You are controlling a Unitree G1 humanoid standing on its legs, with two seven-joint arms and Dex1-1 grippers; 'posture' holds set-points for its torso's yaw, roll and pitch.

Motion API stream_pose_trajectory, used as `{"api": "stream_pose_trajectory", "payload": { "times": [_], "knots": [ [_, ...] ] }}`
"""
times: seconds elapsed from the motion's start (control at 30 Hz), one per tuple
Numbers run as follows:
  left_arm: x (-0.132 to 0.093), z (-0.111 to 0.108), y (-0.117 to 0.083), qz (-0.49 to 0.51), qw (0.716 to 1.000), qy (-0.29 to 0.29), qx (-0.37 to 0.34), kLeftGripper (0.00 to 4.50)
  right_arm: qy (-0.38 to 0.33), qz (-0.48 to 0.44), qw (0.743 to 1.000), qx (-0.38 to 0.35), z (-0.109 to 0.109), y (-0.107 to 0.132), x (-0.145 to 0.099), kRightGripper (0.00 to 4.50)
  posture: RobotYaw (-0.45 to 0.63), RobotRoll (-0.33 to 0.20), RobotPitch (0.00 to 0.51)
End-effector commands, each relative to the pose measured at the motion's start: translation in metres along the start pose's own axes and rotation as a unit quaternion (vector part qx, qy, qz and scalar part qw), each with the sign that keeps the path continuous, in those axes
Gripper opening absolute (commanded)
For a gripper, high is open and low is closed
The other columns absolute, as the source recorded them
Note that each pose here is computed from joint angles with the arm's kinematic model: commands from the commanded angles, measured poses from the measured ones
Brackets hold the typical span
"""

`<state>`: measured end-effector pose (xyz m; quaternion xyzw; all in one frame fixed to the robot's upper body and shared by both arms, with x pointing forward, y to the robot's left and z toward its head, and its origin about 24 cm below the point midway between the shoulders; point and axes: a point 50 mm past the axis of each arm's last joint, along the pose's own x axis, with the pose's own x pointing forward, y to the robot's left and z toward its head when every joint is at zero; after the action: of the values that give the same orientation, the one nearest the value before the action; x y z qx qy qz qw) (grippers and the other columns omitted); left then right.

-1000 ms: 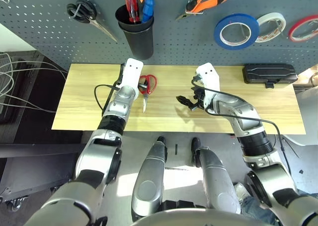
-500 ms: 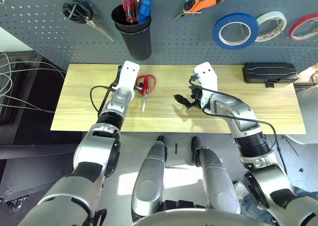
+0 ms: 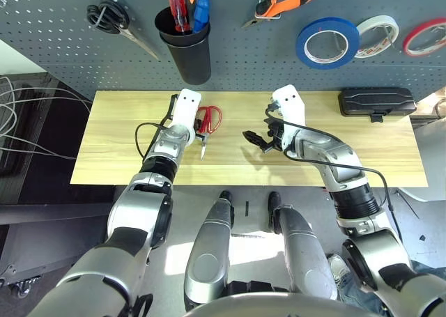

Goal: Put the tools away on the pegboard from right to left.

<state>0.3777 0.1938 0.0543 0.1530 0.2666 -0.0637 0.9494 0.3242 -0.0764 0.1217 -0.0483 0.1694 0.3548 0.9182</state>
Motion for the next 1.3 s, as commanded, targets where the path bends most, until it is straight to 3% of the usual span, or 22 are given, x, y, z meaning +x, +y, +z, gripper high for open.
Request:
{"api": "stream_pose_trajectory", "payload": {
  "times": [0.03,0.23,0.4,0.53,0.67,0.9,1.3],
  "knots": [
    [0.000,-0.052,-0.016,-0.034,0.994,0.102,-0.029,0.01,0.004,0.008,1.000,0.006,-0.005,0.000,0.001,4.50,0.11,0.000,0.419],
    [-0.004,-0.046,-0.014,-0.031,0.997,0.056,-0.040,0.01,-0.001,0.010,1.000,0.000,-0.003,-0.001,0.001,4.50,0.12,0.000,0.409],
    [-0.030,-0.028,-0.005,-0.003,0.995,-0.101,-0.016,0.01,-0.024,0.038,0.999,-0.016,0.005,0.001,-0.001,4.50,0.13,0.000,0.405],
    [-0.053,-0.030,0.003,0.021,0.989,-0.144,-0.033,0.01,-0.037,0.064,0.997,-0.032,0.009,0.005,-0.003,4.50,0.14,0.000,0.404],
    [-0.081,-0.017,0.014,0.050,0.971,-0.232,-0.031,0.01,-0.053,0.097,0.992,-0.056,0.016,0.011,-0.006,4.50,0.15,0.000,0.405],
    [-0.117,-0.006,0.024,0.085,0.933,-0.350,0.003,0.01,-0.107,0.166,0.976,-0.094,0.042,0.026,-0.009,4.50,0.17,0.000,0.402],
    [-0.155,-0.013,0.029,0.107,0.880,-0.461,0.044,0.01,-0.241,0.214,0.937,-0.135,0.107,0.039,-0.022,4.50,0.18,0.000,0.401]
  ]
}}
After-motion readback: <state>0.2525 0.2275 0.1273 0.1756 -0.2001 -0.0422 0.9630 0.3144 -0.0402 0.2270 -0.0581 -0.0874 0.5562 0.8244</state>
